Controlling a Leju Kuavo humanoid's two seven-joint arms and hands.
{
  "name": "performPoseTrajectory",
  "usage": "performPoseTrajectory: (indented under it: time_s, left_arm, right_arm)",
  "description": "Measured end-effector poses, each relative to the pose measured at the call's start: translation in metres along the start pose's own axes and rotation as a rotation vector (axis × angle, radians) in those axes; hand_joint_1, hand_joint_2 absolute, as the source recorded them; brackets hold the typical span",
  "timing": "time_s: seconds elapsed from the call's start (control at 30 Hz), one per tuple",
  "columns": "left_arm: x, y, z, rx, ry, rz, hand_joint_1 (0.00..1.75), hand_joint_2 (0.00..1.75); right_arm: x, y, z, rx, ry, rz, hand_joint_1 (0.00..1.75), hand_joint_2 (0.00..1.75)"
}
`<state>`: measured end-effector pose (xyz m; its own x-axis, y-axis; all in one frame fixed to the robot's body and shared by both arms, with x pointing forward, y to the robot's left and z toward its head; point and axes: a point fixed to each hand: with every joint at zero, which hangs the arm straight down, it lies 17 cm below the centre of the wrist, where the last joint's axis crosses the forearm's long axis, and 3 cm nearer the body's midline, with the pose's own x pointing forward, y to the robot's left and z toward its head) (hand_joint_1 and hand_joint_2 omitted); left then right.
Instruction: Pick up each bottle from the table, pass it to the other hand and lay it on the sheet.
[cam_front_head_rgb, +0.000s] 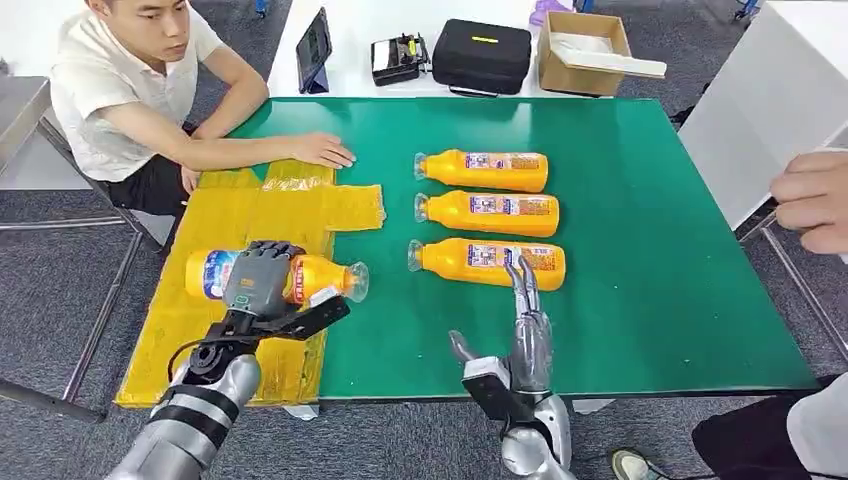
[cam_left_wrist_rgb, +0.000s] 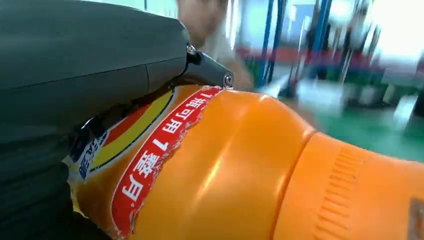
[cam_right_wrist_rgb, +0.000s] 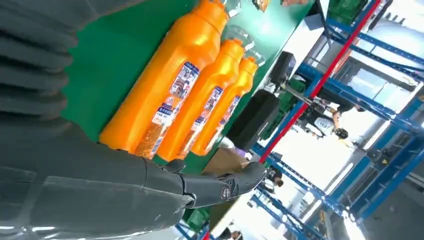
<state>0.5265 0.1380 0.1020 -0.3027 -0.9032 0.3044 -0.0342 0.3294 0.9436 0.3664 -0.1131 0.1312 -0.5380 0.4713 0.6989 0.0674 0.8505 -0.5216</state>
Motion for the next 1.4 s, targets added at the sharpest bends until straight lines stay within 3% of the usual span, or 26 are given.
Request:
performPoseTrajectory:
  time_s: [0.1,0.13,0.17,0.2,0.23,0.33,0.4,0.43,0.57,0.93,1.4]
  left_arm:
    - [-0.014,-0.02,-0.002,-0.089,0.046,-0.045,1.75,1.75]
    - [-0.019,-0.027,-0.001,-0.118,0.061,-0.052,1.61,1.75]
    - [-0.022,-0.032,-0.001,-0.144,0.072,-0.056,1.61,1.75]
    - [-0.026,-0.038,0.0,-0.169,0.086,-0.064,0.93,1.75]
    - [-0.031,-0.045,0.002,-0.206,0.103,-0.091,0.38,1.75]
    - [-0.037,-0.049,-0.003,-0.255,0.126,-0.132,0.17,1.75]
    - [-0.039,-0.05,-0.005,-0.274,0.132,-0.145,0.17,1.75]
    - [-0.039,-0.051,-0.005,-0.282,0.134,-0.15,0.0,1.75]
    - [-0.038,-0.06,-0.003,-0.337,0.134,-0.134,0.0,1.75]
    - [-0.032,-0.077,0.003,-0.594,0.024,-0.072,0.0,1.75]
    - [-0.034,-0.074,0.003,-0.594,-0.02,-0.082,0.0,1.75]
  right_arm:
    - [0.0,0.001,0.0,0.004,0.0,-0.004,0.0,1.75]
    - [0.0,0.001,0.0,0.004,0.0,-0.006,0.0,1.75]
    - [0.001,0.001,-0.001,0.003,0.0,-0.007,0.0,1.75]
    - [0.001,0.002,-0.001,0.004,0.0,-0.01,0.0,1.75]
    - [0.002,0.003,-0.001,0.009,0.0,-0.016,0.0,1.75]
    - [0.003,0.005,-0.001,0.014,-0.002,-0.023,0.0,1.75]
    - [0.004,0.006,-0.001,0.014,-0.001,-0.024,0.0,1.75]
    - [0.004,0.006,-0.001,0.014,-0.002,-0.024,0.0,1.75]
    - [0.004,0.006,-0.002,0.014,-0.002,-0.025,0.0,1.75]
    - [0.006,0.006,-0.003,0.02,-0.031,-0.015,0.0,1.75]
    - [0.003,0.013,-0.001,0.038,-0.034,-0.015,0.0,1.75]
